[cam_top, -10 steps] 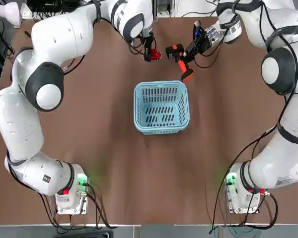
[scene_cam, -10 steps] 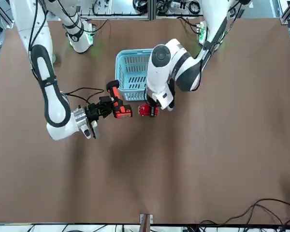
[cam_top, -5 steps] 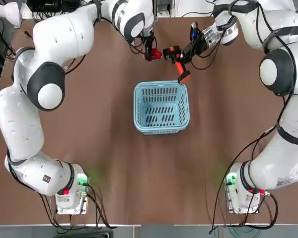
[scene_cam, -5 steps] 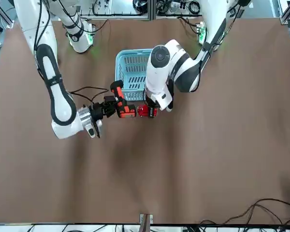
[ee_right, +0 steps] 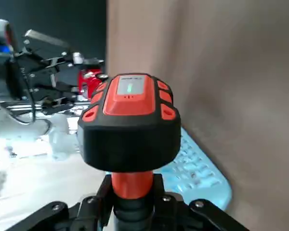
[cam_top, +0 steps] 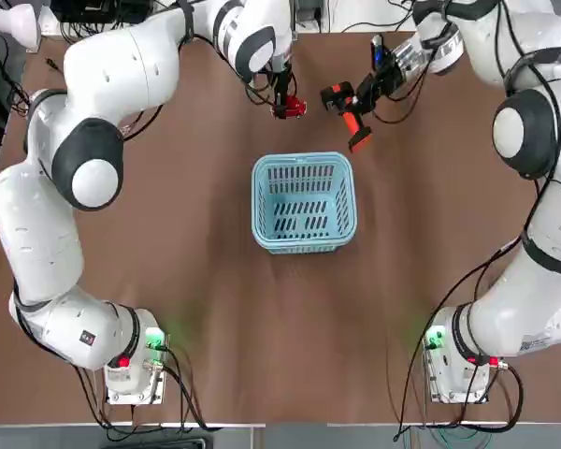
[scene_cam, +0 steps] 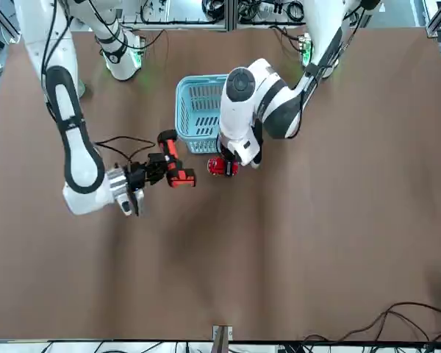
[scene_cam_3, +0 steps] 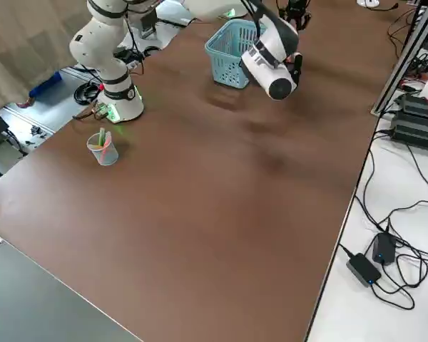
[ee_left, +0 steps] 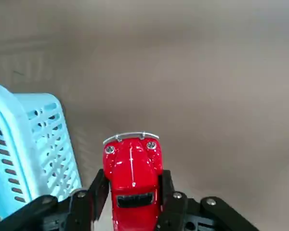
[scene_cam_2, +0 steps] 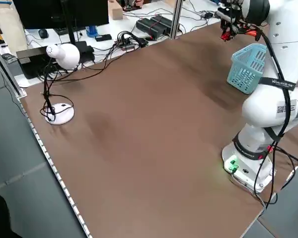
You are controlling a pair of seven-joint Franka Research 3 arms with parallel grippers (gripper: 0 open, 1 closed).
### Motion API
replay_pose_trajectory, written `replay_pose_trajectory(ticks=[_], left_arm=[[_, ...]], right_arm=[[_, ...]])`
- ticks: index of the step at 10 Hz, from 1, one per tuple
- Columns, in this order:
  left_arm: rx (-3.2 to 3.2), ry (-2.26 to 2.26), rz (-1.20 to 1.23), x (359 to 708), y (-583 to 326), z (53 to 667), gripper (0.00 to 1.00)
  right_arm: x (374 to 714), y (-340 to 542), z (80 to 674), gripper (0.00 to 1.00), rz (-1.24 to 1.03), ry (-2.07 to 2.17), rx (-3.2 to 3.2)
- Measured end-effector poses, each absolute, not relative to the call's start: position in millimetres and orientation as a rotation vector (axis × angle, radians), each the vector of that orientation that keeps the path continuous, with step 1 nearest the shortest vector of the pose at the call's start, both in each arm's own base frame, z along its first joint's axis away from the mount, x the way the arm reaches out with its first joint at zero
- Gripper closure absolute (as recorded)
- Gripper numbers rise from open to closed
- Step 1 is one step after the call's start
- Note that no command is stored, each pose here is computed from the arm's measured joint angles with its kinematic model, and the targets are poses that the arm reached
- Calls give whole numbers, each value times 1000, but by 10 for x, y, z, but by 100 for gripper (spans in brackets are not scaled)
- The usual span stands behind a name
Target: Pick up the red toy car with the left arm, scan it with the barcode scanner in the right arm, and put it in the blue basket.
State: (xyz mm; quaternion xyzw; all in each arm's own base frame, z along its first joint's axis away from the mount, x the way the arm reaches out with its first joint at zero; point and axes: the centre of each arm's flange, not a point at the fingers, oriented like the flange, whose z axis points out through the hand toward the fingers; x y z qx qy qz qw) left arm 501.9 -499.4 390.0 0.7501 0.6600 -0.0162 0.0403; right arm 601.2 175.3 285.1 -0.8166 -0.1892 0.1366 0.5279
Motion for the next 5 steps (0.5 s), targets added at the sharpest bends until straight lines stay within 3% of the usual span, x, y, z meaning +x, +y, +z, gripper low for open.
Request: replay_pose_trajectory(ticks=[5], left_arm=[[2383,2070,-44,4108,-5448,4029,52]], right_arm=[[6413,1115,4003,63,370,-484,-2427]])
